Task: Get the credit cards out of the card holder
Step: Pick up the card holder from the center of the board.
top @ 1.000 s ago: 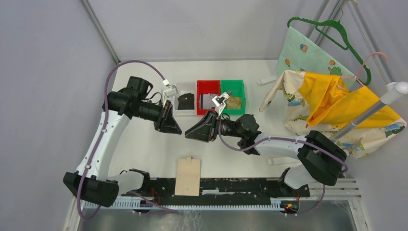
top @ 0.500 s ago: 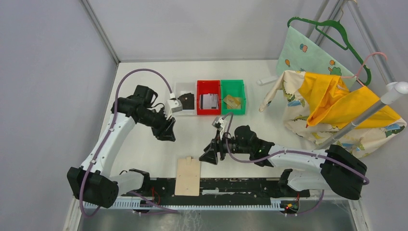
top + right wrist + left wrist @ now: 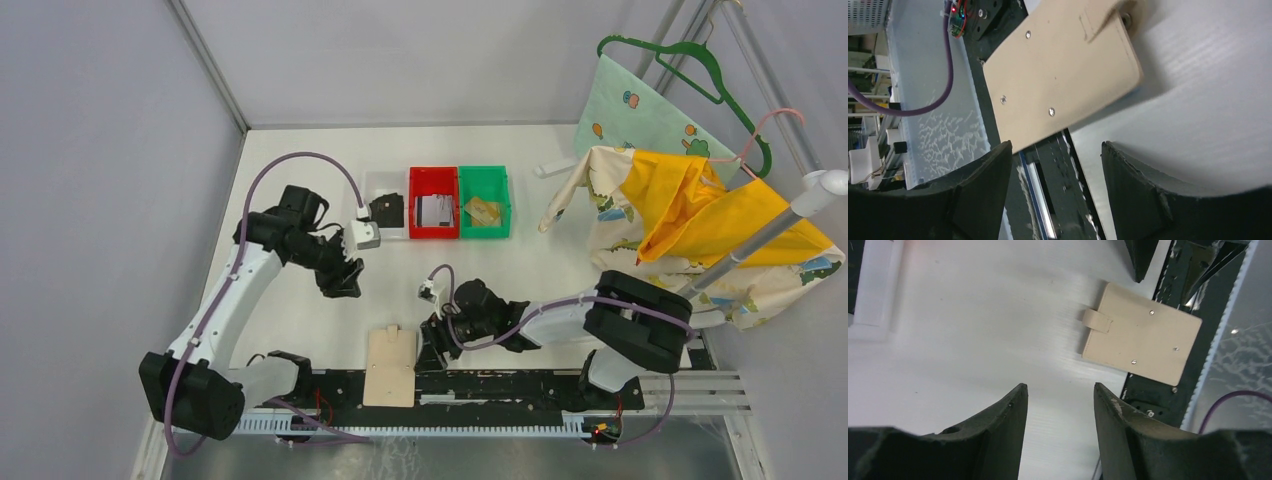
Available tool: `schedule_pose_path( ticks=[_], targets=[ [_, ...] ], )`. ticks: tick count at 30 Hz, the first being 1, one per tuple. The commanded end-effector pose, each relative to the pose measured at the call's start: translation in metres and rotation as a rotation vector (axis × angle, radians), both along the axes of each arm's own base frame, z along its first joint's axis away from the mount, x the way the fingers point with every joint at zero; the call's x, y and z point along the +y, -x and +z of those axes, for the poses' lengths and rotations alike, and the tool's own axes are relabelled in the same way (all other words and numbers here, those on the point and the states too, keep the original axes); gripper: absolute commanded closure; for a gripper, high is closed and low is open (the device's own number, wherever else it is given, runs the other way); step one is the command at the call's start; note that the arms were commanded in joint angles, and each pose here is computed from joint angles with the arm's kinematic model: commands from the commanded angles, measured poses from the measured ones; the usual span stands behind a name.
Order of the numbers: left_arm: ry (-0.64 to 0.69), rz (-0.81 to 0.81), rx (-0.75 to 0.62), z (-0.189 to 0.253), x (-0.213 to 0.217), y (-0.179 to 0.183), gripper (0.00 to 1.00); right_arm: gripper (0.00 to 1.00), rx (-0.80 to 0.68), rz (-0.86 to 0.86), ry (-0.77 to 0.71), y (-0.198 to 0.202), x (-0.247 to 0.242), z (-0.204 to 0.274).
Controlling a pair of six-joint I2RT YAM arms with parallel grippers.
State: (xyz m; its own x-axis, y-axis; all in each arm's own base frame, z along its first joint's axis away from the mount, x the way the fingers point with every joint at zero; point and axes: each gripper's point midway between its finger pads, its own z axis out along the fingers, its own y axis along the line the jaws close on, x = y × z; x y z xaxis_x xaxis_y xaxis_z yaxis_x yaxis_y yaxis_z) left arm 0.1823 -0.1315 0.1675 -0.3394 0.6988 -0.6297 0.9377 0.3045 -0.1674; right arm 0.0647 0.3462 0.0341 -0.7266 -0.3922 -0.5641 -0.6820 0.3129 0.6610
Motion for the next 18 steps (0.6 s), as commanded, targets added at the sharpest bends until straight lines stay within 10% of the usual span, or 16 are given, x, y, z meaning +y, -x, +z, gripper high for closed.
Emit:
schedule_pose_path(
  ticks=[1,18],
  targets=[
    [-0.05,-0.174,-0.224,-0.009,0.01,-0.005,0.43,0.29,0.076,0.053,0.034,0.012,0.016,-0.011],
    [-0.13,-0.94,-1.045,-0.083,0.007,0.03,0.36,0.54,-0.011,-0.157,0.215,-0.045,0.025,-0.043]
  ],
)
